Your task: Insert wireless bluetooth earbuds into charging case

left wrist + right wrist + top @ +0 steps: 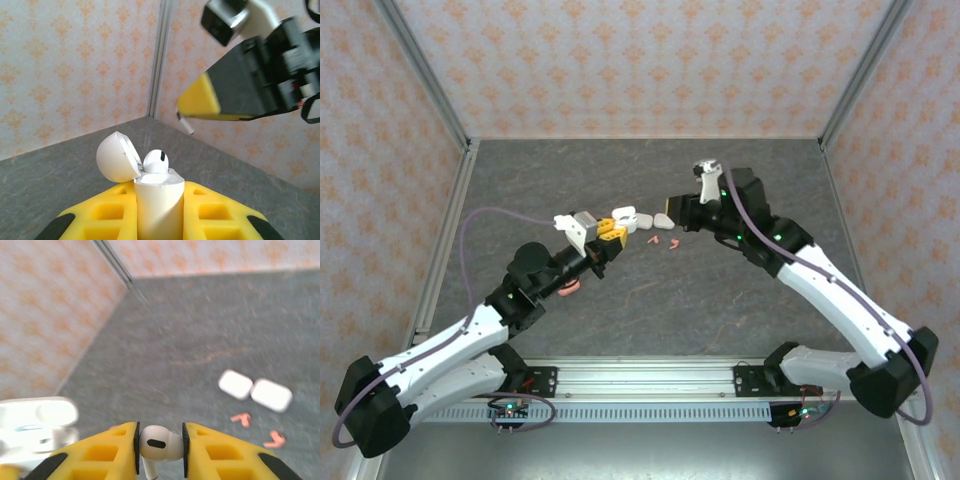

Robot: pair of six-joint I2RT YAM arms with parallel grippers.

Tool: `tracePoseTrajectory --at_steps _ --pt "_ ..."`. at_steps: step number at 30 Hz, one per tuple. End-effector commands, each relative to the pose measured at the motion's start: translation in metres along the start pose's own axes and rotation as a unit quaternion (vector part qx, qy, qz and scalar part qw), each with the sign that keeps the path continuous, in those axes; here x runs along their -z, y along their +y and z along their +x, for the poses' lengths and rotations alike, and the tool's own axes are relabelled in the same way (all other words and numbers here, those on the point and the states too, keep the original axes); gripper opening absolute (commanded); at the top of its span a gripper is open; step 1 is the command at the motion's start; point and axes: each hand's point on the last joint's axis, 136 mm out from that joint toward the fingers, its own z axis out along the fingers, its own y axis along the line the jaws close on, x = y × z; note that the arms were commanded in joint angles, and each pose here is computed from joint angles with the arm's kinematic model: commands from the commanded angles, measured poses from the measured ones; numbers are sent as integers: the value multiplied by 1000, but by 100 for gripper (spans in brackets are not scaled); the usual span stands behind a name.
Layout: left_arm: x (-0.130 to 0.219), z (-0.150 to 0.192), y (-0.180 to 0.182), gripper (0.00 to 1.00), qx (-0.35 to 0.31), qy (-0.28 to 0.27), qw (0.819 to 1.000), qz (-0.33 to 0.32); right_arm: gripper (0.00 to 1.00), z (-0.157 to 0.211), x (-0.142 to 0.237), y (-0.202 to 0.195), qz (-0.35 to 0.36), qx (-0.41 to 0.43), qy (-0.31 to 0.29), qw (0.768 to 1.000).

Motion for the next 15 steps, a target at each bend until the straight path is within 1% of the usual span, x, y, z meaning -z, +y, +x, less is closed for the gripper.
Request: tracePoseTrajectory --at_steps 1,3,6,10,15 --pt "-4 -41 -13 0 15 -63 997 28 27 -29 19 32 -73 16 -75 994" --pt "-8 -42 -15 0 22 -64 997 35 27 -38 29 47 -105 25 -105 989" --pt "-13 -45 -19 0 33 -70 996 49 28 -43 36 63 -132 42 -132 981" --pt "-18 -47 -22 0 40 -72 995 57 28 -43 34 78 -155 55 -145 976" --pt "-20 -46 -27 0 36 -69 995 63 27 -41 22 85 -164 59 -136 975"
